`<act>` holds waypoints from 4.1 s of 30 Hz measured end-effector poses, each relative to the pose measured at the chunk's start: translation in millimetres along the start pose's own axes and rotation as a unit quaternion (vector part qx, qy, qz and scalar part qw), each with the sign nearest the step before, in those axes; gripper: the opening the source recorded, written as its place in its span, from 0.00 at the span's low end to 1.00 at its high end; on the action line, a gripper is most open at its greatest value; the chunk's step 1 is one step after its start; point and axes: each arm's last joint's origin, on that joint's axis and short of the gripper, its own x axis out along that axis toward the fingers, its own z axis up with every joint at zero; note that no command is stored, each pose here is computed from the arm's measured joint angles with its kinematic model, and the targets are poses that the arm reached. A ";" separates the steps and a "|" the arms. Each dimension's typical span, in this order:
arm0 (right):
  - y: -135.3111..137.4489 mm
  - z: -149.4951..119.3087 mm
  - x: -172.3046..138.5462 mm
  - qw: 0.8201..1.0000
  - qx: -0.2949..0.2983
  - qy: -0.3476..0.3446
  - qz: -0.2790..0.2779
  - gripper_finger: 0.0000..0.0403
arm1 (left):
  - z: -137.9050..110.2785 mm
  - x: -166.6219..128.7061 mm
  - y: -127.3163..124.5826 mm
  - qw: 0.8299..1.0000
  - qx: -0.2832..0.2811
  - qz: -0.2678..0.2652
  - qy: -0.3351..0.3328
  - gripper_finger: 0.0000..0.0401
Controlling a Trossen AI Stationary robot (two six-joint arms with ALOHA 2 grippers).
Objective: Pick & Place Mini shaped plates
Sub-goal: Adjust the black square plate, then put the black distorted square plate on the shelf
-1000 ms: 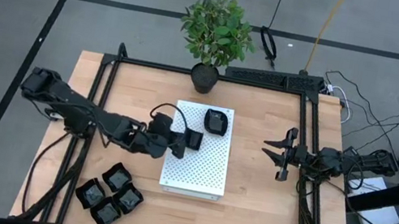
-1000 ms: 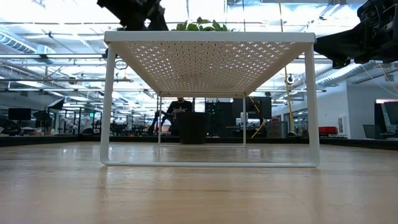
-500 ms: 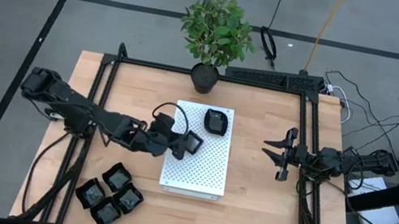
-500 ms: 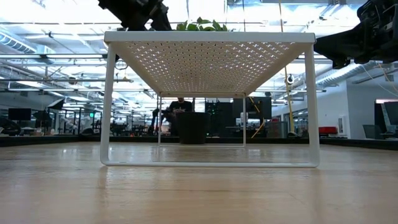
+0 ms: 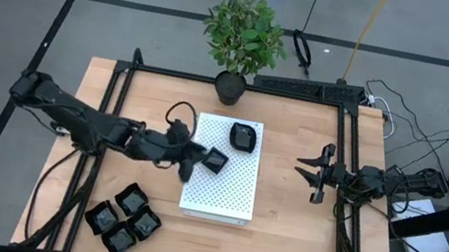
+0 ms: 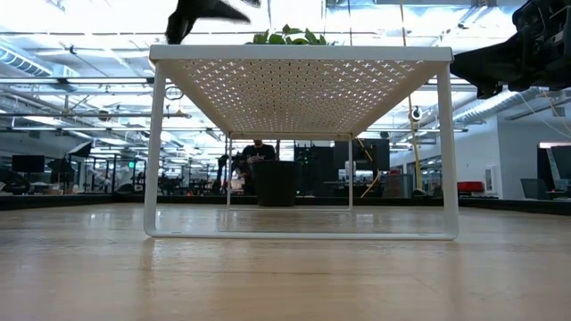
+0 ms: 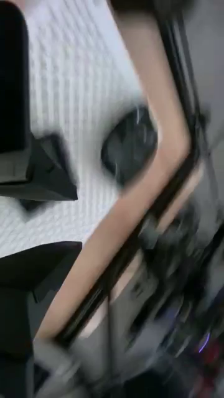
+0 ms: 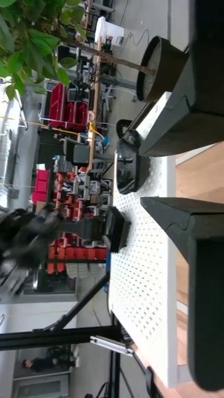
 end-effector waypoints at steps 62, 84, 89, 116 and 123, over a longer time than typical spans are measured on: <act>0.1 -0.4 0.3 1.000 -0.001 0.002 0.000 0.25 | -38.8 -35.5 3.2 0.983 0.124 0.105 0.085 0.01; 0.1 -0.4 0.3 1.000 -0.001 0.002 0.000 0.25 | -128.1 -72.5 42.9 0.773 -0.203 0.460 0.388 0.28; 0.1 -0.4 0.3 1.000 -0.001 0.002 0.000 0.25 | -148.7 -67.3 59.1 0.777 -0.193 0.443 0.404 0.42; 0.1 -0.4 0.3 1.000 -0.001 0.002 0.000 0.25 | -172.2 -60.0 74.8 0.798 -0.193 0.372 0.433 0.15; 0.1 -0.4 0.3 1.000 -0.001 0.002 0.000 0.25 | -165.7 -59.8 76.6 0.819 -0.163 0.376 0.401 0.02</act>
